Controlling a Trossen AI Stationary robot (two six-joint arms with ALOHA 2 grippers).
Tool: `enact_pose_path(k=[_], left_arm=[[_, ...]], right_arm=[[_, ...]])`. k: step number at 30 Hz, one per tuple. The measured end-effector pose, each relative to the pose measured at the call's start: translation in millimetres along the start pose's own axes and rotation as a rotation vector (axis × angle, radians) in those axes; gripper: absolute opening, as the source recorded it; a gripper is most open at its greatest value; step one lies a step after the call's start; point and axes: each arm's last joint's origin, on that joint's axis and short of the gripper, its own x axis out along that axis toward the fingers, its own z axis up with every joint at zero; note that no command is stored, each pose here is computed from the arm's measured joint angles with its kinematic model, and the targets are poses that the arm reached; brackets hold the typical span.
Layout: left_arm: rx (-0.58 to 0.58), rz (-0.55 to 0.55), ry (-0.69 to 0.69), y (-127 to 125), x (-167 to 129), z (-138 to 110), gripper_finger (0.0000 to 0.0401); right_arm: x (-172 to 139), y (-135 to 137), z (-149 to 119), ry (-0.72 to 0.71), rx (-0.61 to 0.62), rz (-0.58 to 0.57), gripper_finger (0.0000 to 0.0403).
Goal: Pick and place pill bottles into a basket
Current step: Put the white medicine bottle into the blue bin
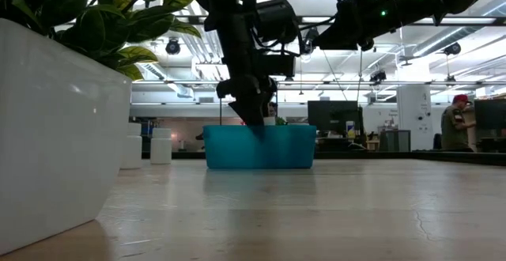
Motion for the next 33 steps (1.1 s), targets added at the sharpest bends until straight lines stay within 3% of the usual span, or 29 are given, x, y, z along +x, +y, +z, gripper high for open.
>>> enact_pose_path(k=[21, 28, 33], left_arm=[[-0.012, 0.005, -0.010, 1.0, 1.3, 0.2, 0.0156], [-0.013, 0.004, -0.007, 0.7, 2.1, -0.4, 0.0217], [-0.015, 0.004, -0.008, 0.7, 1.7, -0.4, 0.0226]], right_arm=[[0.0, 0.1, -0.3, 0.003, 0.004, 0.002, 0.0224], [0.0, 0.2, -0.3, 0.003, 0.006, 0.005, 0.0224], [0.0, 0.2, -0.3, 0.002, 0.005, 0.005, 0.0224]])
